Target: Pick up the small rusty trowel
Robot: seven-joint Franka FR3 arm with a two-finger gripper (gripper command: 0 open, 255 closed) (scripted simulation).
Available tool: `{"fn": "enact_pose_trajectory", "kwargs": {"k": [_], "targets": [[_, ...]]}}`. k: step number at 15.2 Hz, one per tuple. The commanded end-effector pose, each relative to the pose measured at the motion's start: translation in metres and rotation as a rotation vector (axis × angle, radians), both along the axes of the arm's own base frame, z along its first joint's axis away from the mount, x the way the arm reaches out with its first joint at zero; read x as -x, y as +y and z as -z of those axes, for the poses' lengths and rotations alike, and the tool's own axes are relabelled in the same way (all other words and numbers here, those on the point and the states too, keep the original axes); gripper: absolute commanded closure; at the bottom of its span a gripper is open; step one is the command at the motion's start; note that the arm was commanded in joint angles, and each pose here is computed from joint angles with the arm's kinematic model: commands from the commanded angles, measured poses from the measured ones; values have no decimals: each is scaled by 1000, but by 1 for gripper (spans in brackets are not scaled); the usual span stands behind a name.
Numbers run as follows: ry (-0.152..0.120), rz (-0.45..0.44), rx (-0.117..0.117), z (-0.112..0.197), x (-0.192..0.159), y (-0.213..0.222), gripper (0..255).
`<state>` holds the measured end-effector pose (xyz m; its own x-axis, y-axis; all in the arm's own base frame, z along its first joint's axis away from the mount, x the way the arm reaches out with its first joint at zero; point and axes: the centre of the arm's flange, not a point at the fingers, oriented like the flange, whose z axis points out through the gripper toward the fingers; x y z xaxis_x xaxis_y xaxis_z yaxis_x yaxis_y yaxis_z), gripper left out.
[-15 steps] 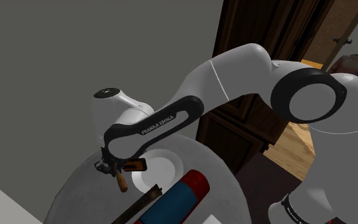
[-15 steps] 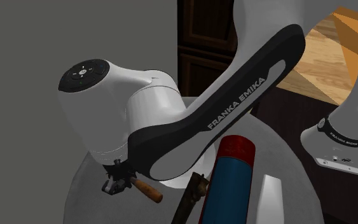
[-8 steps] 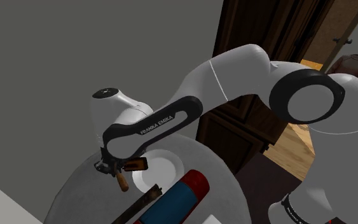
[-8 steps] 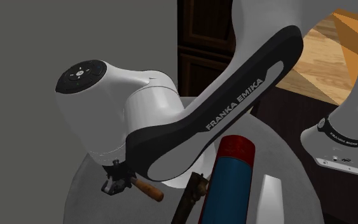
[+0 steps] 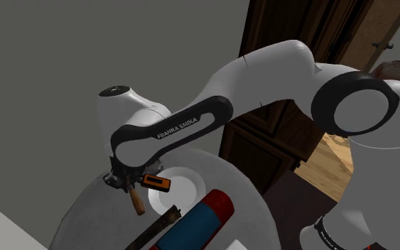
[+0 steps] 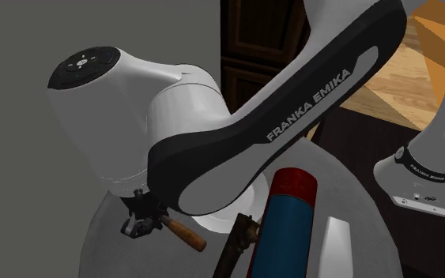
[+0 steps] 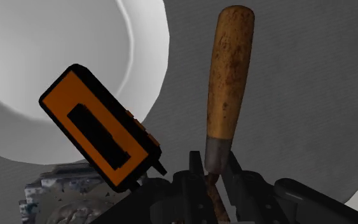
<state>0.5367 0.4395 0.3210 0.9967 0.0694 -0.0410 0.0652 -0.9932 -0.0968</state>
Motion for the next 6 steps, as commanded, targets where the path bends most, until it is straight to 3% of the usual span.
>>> {"fn": "enact_pose_trajectory", "kwargs": {"k": [1, 6], "targets": [[0, 0, 0, -11, 0, -1, 255], [0, 0, 0, -28, 0, -1, 255]]}}
